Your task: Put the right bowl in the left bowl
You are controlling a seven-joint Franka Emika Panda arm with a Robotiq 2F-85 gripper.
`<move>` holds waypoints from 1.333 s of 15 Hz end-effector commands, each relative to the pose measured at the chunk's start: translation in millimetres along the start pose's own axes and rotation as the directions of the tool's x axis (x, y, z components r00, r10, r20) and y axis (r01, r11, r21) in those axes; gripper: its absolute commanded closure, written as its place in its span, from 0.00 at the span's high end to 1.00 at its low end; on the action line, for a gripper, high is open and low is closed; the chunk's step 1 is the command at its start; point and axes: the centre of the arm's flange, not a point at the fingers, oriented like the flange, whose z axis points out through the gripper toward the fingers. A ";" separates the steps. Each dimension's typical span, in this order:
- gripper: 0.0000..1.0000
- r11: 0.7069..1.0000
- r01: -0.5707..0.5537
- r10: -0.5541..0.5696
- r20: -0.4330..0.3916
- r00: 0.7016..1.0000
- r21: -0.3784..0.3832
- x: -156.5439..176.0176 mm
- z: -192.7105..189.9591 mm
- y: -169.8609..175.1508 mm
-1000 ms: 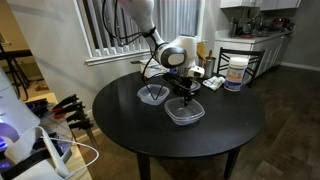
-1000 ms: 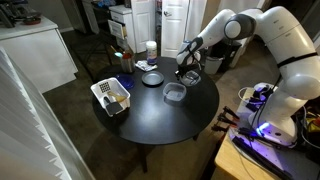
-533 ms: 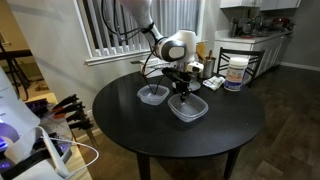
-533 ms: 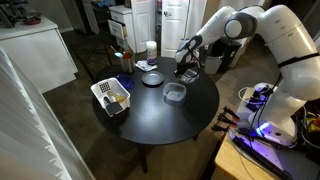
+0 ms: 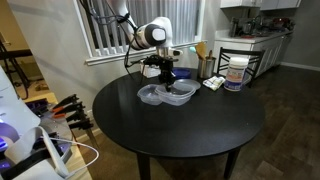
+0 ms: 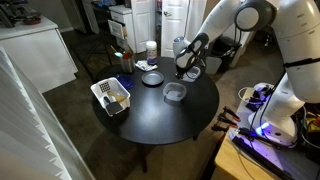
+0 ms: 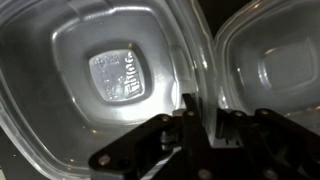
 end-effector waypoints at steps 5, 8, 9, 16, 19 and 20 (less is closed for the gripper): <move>0.01 0.963 0.244 -0.253 -0.069 0.965 -0.117 -92.5 -56.5 -78.3; 0.01 0.957 0.287 -0.290 -0.122 0.949 -0.043 -100.2 -62.2 -95.1; 0.01 0.959 0.281 -0.281 -0.151 0.948 -0.020 -100.9 -62.7 -99.8; 0.01 0.965 0.233 -0.191 -0.281 0.940 0.123 -86.8 -55.7 -110.9; 0.01 0.956 0.207 -0.130 -0.335 0.933 0.206 -80.3 -54.0 -112.1; 0.01 0.954 0.204 -0.118 -0.349 0.930 0.221 -77.6 -52.1 -112.9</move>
